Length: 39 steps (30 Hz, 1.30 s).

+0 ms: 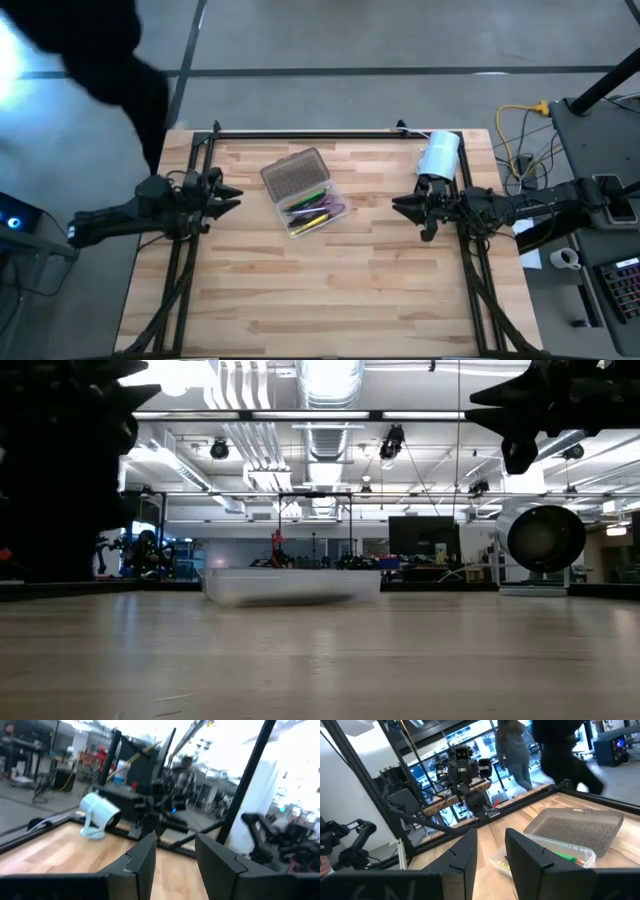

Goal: Pick & place school supplies into a supply box
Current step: Close the black supply box

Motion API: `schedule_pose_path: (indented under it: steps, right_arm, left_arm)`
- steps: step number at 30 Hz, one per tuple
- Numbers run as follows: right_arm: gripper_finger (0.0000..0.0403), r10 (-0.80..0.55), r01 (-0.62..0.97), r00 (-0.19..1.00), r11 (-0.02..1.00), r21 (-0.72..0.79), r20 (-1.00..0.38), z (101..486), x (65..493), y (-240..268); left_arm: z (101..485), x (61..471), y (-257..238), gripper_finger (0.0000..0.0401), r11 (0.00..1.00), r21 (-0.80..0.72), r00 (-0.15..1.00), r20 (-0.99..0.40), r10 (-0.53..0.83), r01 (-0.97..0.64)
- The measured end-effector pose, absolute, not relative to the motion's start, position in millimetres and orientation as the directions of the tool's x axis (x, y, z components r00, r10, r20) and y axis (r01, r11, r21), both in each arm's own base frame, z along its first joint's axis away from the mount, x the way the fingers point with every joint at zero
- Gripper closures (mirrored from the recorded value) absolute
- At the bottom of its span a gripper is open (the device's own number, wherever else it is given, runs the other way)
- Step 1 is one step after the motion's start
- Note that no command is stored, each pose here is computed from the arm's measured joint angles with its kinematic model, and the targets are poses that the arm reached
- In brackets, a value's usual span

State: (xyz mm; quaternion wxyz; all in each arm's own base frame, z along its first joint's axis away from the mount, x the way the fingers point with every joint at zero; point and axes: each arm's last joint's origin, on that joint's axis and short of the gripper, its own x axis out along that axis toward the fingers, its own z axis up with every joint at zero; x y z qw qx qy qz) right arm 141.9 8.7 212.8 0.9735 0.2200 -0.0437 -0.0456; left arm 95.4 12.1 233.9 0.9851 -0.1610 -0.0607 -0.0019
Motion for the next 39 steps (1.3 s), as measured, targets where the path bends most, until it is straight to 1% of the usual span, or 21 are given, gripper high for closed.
schedule_pose_path:
  steps: [4, 8, 11, 13, 16, 19, 21, 22, 24, 25, 27, 28, 30, 32, 33, 34, 36, 37, 39]
  right_arm:
    - [0.0309, -0.108, 0.063, 0.991, 0.9, 0.432, 0.079, 211.8, 141.3, 8.7]
    - [0.031, -0.105, 0.044, 0.987, 0.906, 0.42, 0.122, 218.5, 141.3, 8.8]
    - [0.031, -0.135, 0.059, 0.98, 0.9, 0.431, 0.146, 231.5, 144.3, 8.2]
    - [0.031, -0.183, 0.098, 0.97, 0.896, 0.434, 0.157, 243.6, 149.3, 7.4]
    - [0.031, -0.232, 0.151, 0.96, 0.903, 0.403, 0.159, 263.3, 163.0, 7.0]
    - [0.031, -0.264, 0.199, 0.955, 0.907, 0.372, 0.132, 278.8, 182.9, 7.9]
    - [0.031, -0.267, 0.214, 0.958, 0.905, 0.368, 0.1, 285.8, 197.5, 9.1]
    - [0.031, -0.267, 0.222, 0.961, 0.903, 0.368, 0.074, 288.8, 205.1, 9.9]
    - [0.031, -0.261, 0.24, 0.965, 0.893, 0.382, 0.004, 294.6, 217.4, 12.0]
    - [0.031, -0.26, 0.259, 0.964, 0.883, 0.39, -0.051, 296.9, 221.7, 13.0]
    - [0.0313, -0.286, 0.343, 0.938, 0.852, 0.395, -0.197, 298.6, 227.3, 12.7]
    - [0.0314, -0.303, 0.388, 0.915, 0.839, 0.382, -0.265, 298.8, 228.6, 12.4]
    - [0.0319, -0.326, 0.46, 0.867, 0.816, 0.35, -0.377, 298.9, 229.0, 11.7]
    - [0.0323, -0.33, 0.494, 0.849, 0.773, 0.398, -0.413, 305.0, 230.5, 11.6]
    - [0.0324, -0.333, 0.509, 0.842, 0.753, 0.418, -0.424, 307.5, 229.8, 11.0]
    - [0.0326, -0.336, 0.519, 0.836, 0.739, 0.43, -0.433, 309.3, 228.8, 10.4]
    - [0.0327, -0.337, 0.525, 0.835, 0.727, 0.442, -0.436, 310.8, 229.5, 10.4]
    - [0.0327, -0.337, 0.526, 0.835, 0.718, 0.455, -0.434, 311.5, 229.7, 10.3]
    - [0.0327, -0.335, 0.527, 0.838, 0.701, 0.481, -0.43, 313.0, 230.0, 10.3]
  left_arm:
    - [222.7, 88.7, 11.4, 0.0279, 0.94, -0.341, 0.99, 0.136, 0.031, 0.018]
    - [231.7, 82.3, 11.1, 0.0279, 0.925, -0.38, 0.977, 0.207, 0.059, 0.025]
    - [240.2, 84.7, 14.5, 0.0279, 0.891, -0.45, 0.969, 0.192, 0.157, -0.056]
    - [245.7, 91.5, 17.0, 0.0279, 0.865, -0.492, 0.965, 0.164, 0.205, -0.1]
    - [251.2, 109.7, 20.3, 0.0279, 0.807, -0.58, 0.973, 0.102, 0.207, -0.111]
    - [261.8, 132.1, 24.2, 0.0279, 0.735, -0.669, 0.976, 0.071, 0.208, -0.108]
    - [269.3, 147.1, 26.5, 0.0279, 0.685, -0.719, 0.98, 0.024, 0.198, -0.121]
    - [273.8, 154.3, 27.8, 0.0279, 0.676, -0.722, 0.98, -0.016, 0.196, -0.147]
    - [279.6, 165.5, 30.5, 0.0279, 0.657, -0.706, 0.965, -0.181, 0.192, -0.263]
    - [282.3, 169.0, 32.5, 0.0279, 0.661, -0.67, 0.94, -0.278, 0.198, -0.338]
    - [285.9, 176.2, 37.2, 0.0279, 0.672, -0.573, 0.865, -0.451, 0.219, -0.469]
    - [288.1, 178.7, 39.0, 0.0279, 0.663, -0.541, 0.828, -0.512, 0.229, -0.518]
    - [304.8, 183.5, 43.3, 0.0279, 0.645, -0.493, 0.784, -0.547, 0.292, -0.584]
    - [313.0, 184.7, 51.4, 0.0279, 0.604, -0.406, 0.702, -0.587, 0.403, -0.686]
    - [314.6, 185.3, 56.4, 0.0279, 0.59, -0.356, 0.659, -0.606, 0.445, -0.725]
    - [317.2, 187.8, 62.1, 0.0279, 0.586, -0.333, 0.643, -0.608, 0.466, -0.739]
    - [317.3, 190.1, 75.3, 0.0279, 0.58, -0.303, 0.615, -0.63, 0.473, -0.756]
    - [314.8, 189.9, 80.8, 0.0279, 0.59, -0.295, 0.61, -0.651, 0.452, -0.752]
    - [309.0, 193.8, 93.9, 0.0279, 0.609, -0.33, 0.636, -0.663, 0.395, -0.721]
